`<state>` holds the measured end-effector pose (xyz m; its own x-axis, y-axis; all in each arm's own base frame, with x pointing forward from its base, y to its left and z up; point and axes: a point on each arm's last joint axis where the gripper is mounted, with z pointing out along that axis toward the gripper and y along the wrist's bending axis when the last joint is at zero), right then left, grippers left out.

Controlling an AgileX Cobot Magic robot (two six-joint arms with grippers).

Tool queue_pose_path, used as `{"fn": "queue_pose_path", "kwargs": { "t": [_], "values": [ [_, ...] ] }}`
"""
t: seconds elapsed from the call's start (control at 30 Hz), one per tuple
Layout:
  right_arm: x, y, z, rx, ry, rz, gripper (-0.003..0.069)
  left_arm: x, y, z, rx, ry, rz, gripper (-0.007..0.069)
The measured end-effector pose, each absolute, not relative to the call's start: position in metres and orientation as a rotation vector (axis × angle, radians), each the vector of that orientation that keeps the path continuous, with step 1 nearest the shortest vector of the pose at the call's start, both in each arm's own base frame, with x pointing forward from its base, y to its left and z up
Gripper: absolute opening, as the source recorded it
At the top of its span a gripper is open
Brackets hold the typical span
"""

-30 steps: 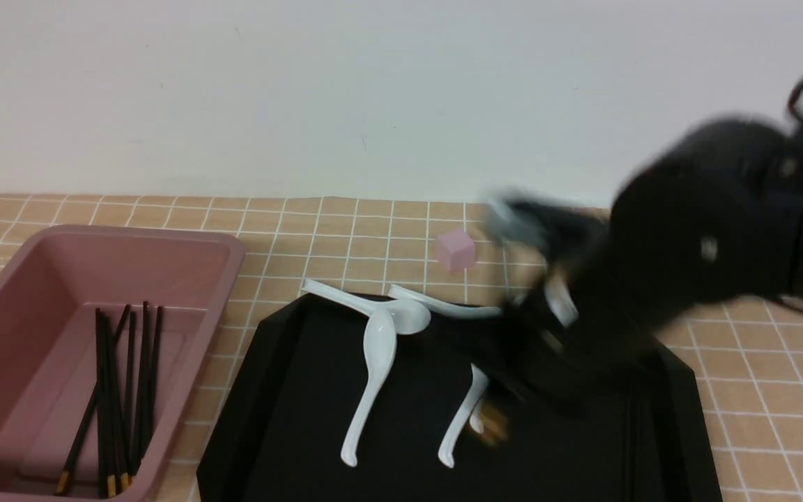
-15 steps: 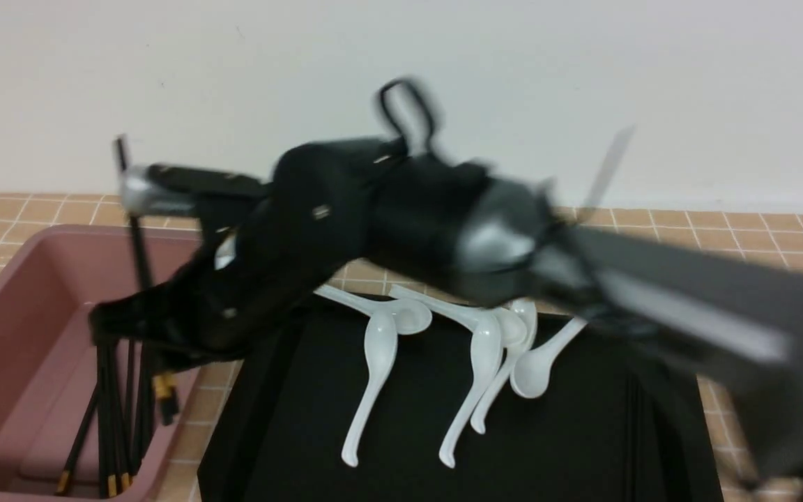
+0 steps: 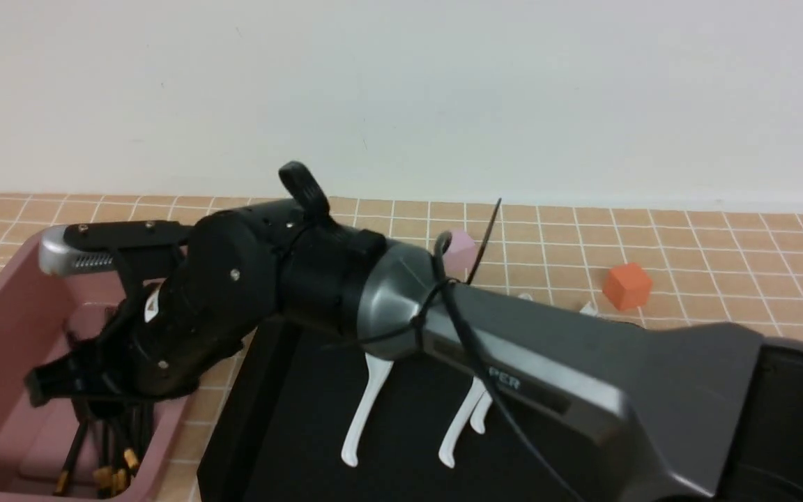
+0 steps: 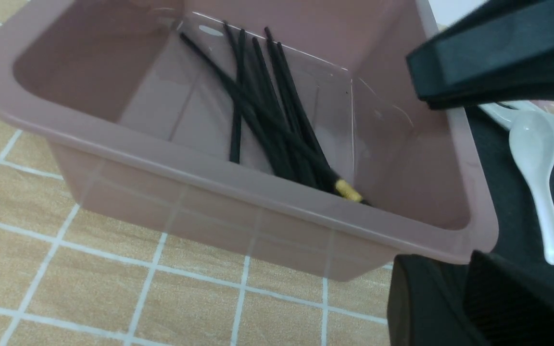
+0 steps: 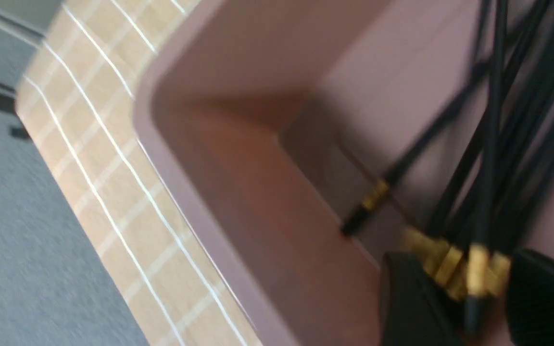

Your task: On brown tablecloth take chopsticks from black tray and put them in box.

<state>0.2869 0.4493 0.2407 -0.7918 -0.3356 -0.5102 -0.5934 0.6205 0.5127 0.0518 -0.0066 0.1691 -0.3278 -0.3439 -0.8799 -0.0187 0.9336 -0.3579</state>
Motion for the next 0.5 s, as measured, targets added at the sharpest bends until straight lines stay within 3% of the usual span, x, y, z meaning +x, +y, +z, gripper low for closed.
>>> {"fn": "queue_pose_path", "kwargs": {
  "t": [0.13,0.37,0.4,0.47,0.5],
  "values": [
    [0.283,0.437,0.258,-0.822,2.506,0.893,0.0303,0.052,-0.007,0.169,-0.265,1.884,-0.336,0.0165],
    [0.257,0.377,0.345,-1.002,2.489,0.568,0.0084,0.052,-0.007,0.169,-0.265,1.884,-0.336,0.0165],
    [0.256,0.373,0.351,-1.003,2.480,0.548,0.0070,0.052,-0.007,0.169,-0.265,1.884,-0.336,0.0165],
    [0.244,0.343,0.394,-0.982,2.392,0.471,-0.0002,0.052,-0.007,0.169,-0.265,1.884,-0.336,0.0165],
    [0.243,0.341,0.397,-0.979,2.384,0.468,-0.0006,0.052,-0.007,0.169,-0.265,1.884,-0.336,0.0165]
  ]
}}
